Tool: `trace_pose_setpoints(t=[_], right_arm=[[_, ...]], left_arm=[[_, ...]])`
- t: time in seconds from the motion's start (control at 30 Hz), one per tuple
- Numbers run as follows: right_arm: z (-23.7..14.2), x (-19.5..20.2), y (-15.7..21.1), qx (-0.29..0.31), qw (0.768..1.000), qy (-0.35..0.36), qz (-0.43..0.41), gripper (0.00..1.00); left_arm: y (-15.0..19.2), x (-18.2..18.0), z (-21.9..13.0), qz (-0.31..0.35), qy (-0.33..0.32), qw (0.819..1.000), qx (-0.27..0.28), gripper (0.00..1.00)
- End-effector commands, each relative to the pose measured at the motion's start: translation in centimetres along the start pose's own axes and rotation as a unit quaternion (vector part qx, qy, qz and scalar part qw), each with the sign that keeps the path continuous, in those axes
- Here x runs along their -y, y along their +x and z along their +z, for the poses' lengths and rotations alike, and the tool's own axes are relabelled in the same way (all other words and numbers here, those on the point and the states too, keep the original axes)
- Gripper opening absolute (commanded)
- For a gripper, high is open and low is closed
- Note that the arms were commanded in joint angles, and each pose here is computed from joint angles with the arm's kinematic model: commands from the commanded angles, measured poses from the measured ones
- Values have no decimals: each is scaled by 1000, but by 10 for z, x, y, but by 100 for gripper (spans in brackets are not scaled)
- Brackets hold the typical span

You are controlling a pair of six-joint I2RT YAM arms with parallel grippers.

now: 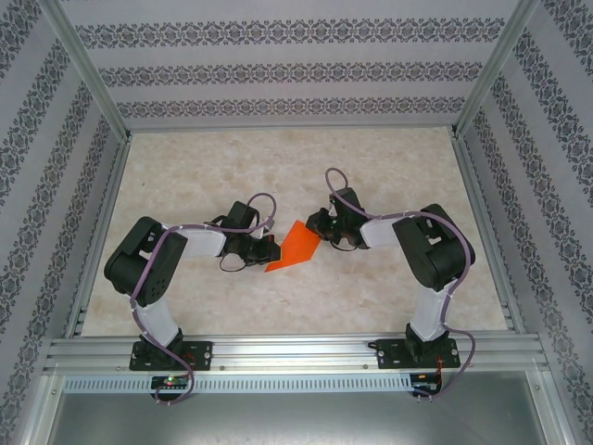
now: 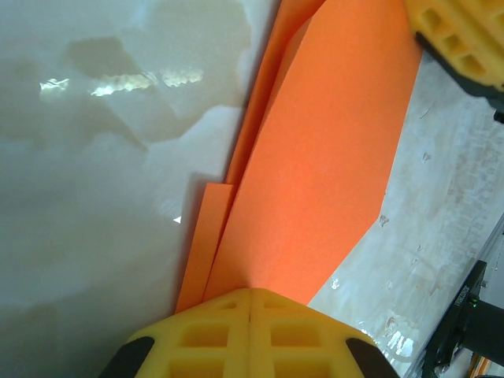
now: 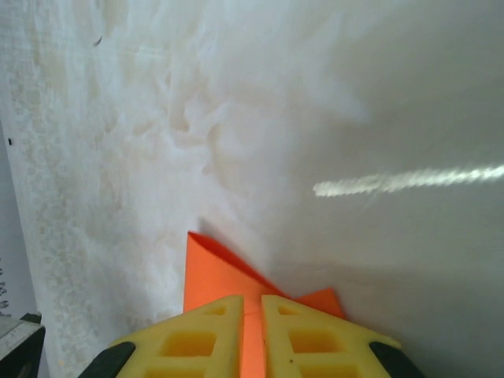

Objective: Fold a paper plane with a square sheet of paper (pick it up from the middle)
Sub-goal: Fourth fold the wing at the center of the table.

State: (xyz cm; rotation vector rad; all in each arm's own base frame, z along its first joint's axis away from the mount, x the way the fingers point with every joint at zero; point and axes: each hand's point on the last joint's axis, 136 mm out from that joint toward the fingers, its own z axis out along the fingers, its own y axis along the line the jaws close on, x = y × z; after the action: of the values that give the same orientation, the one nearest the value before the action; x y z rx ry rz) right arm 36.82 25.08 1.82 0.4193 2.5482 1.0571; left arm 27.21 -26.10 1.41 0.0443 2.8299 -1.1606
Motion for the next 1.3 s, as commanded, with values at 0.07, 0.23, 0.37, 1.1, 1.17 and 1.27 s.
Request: trace_pose_setpoints(t=[0.07,0.23,0.37,1.1,1.17,1.27], right_arm=[[-5,51,-21,30,997,67,9,16],[-15,34,-36,37,998,48,-1,17],[-40,3,-47,60,998,30,-22,19],[21,-22,68,-11,1000,-5,-27,12],[20,-12,66,-6,1000,7,-23,12],[14,0,56,2,1000,23,-21,12]], left_arm=[[49,-76,5,-50,-137,988,-56,0],[49,-76,6,-50,-135,988,-56,0],[49,-75,6,-50,-133,988,-57,0],[45,-71,7,-45,-129,989,-58,0],[45,-72,7,-46,-131,989,-59,0],[46,-73,7,-46,-132,988,-60,0]])
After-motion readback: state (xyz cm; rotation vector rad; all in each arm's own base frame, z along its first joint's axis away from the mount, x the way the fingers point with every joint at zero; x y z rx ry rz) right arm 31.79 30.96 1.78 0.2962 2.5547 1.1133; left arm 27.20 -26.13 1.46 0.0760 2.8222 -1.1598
